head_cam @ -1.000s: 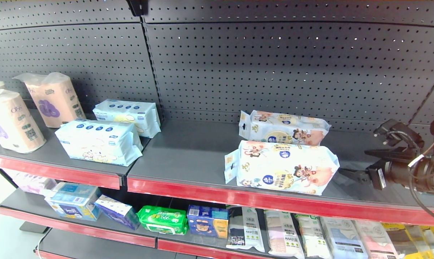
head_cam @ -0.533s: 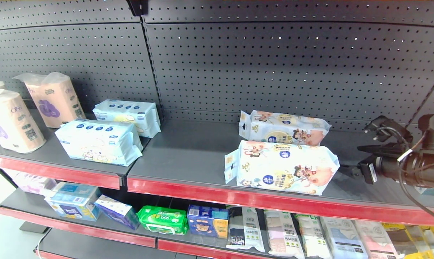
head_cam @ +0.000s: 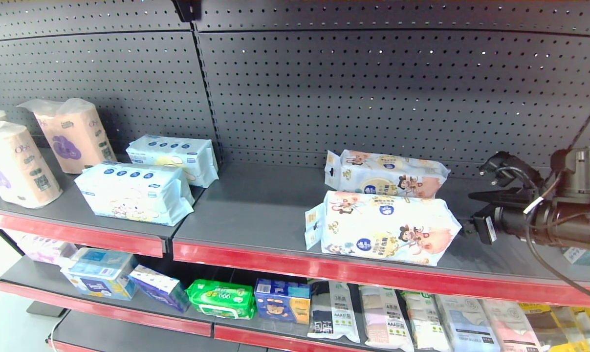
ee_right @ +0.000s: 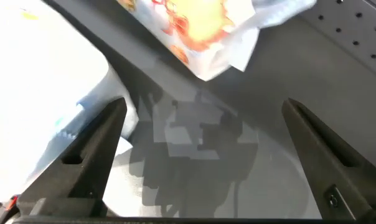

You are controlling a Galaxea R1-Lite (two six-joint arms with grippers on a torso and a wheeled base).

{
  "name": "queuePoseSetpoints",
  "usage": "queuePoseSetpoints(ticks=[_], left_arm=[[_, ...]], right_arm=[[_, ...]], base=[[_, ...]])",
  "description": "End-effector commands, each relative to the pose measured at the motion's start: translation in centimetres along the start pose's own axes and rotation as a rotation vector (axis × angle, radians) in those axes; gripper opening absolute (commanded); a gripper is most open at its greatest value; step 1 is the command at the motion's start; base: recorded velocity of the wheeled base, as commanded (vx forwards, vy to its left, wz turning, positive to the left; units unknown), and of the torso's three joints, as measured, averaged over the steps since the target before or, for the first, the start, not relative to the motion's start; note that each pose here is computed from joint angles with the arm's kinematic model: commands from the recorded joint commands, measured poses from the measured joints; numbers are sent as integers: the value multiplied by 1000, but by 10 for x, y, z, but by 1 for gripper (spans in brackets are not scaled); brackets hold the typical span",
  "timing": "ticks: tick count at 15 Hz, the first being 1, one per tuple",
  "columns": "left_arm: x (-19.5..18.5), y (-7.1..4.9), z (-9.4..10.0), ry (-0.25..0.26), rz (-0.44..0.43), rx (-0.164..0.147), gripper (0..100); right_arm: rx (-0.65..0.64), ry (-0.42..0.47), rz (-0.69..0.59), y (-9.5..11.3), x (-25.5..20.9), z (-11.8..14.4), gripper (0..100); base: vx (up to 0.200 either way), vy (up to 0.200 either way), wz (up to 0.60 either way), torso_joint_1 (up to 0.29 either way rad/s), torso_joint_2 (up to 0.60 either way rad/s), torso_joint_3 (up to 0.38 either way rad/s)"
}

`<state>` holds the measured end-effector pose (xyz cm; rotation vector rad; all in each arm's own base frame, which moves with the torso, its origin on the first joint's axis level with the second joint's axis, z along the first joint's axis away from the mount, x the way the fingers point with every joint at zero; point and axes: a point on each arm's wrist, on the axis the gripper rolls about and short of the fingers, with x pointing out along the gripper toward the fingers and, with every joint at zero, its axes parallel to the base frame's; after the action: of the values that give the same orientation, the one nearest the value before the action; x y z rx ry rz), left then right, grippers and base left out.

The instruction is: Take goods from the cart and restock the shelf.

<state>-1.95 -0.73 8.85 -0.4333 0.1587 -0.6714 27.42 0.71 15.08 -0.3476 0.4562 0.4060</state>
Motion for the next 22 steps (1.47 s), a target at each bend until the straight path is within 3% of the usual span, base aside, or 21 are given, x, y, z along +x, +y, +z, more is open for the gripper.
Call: queuePoseSetpoints(ticks=[1,10,13,17,22], left_arm=[[0,0,0,0,0,-1,100],[0,0,0,0,0,-1,100],[0,0,0,-2,1,0,100],[0,0,0,1,-1,-4,100],[0,0,0,-1,-2,2,100]], right_arm=[[-10,-7,13,6,-4,1,100],[-3,0,-1,4,-7,-1,100],[7,-33,-73,-6,-28,2,100],[79,-68,-131,3,-56,0,100],[155,-71,-363,13,-96,-5,100]], base=[[0,0,0,0,0,0],[0,0,0,0,0,0],[0,0,0,0,0,0],[0,0,0,0,0,0],[0,0,0,0,0,0]])
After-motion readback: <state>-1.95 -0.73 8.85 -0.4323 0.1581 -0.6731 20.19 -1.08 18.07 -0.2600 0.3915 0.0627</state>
